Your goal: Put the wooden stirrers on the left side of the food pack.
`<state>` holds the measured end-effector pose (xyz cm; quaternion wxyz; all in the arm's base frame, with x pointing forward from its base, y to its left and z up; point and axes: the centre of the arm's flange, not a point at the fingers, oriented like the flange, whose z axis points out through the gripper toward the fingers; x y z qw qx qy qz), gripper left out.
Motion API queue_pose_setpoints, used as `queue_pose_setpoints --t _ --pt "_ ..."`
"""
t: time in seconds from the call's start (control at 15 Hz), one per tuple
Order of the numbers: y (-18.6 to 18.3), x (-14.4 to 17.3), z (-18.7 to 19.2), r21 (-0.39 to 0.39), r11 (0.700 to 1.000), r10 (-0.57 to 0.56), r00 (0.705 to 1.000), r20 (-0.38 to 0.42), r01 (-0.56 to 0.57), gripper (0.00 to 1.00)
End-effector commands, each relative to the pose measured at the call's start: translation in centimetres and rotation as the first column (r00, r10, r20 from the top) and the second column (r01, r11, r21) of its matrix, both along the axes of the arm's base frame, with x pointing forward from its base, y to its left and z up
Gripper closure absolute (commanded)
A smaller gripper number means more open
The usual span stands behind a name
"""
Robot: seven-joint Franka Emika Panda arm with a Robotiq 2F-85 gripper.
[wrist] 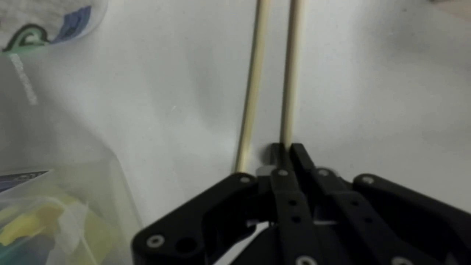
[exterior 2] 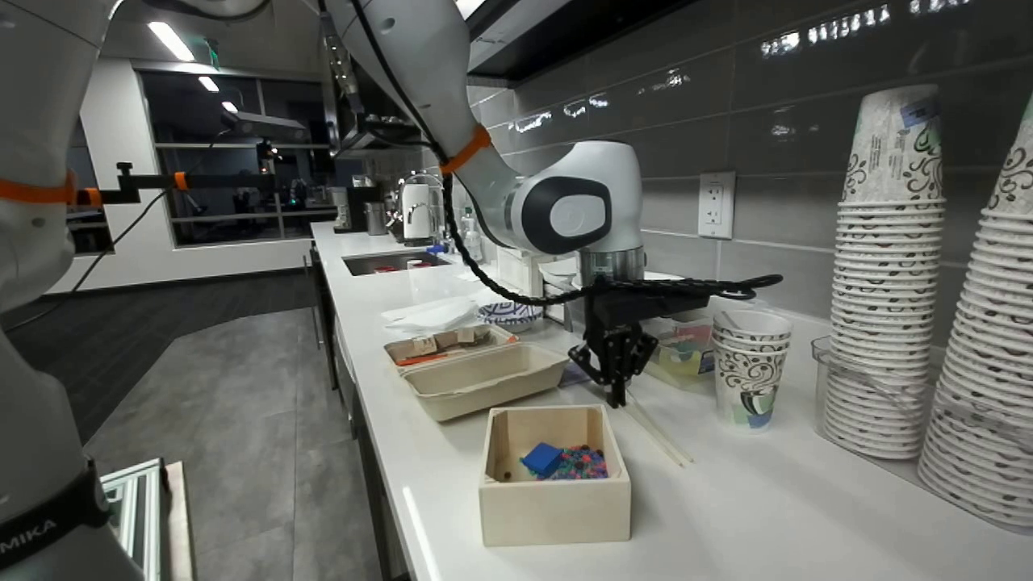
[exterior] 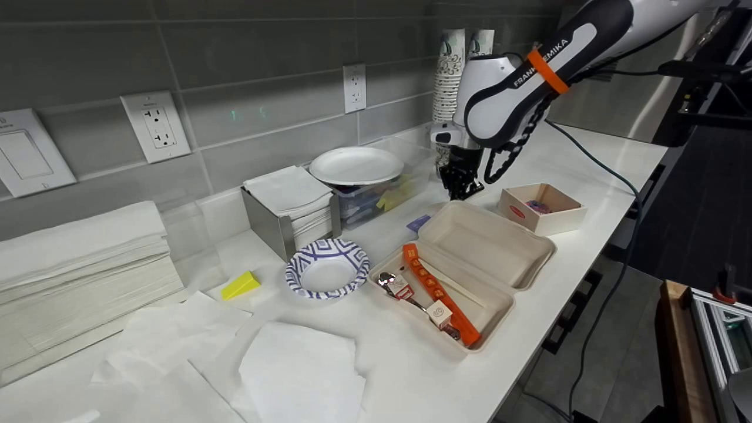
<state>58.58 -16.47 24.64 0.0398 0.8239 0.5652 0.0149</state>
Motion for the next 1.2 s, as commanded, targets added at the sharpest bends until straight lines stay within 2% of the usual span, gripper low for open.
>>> queue_pose_setpoints --t 0.0,0.4,0.53,0.87,1.13 --pt "0.2 -0.7 -0.2 -0.02 1.0 0.001 1.0 -0.012 -0.002 0.98" --pt "-0.5 -1.8 4.9 -0.029 0.993 -0.111 0.993 0.05 0.113 0.98" --pt "-0.8 -2.5 6.7 -0.041 0.988 -0.149 0.988 0.033 0.15 0.98" --pt "0.2 -7.3 11.6 -0.095 0.979 -0.189 0.976 -0.109 0.179 0.98" --pt "5.4 -11.5 14.4 -0.019 0.983 -0.184 0.961 -0.207 0.184 0.98"
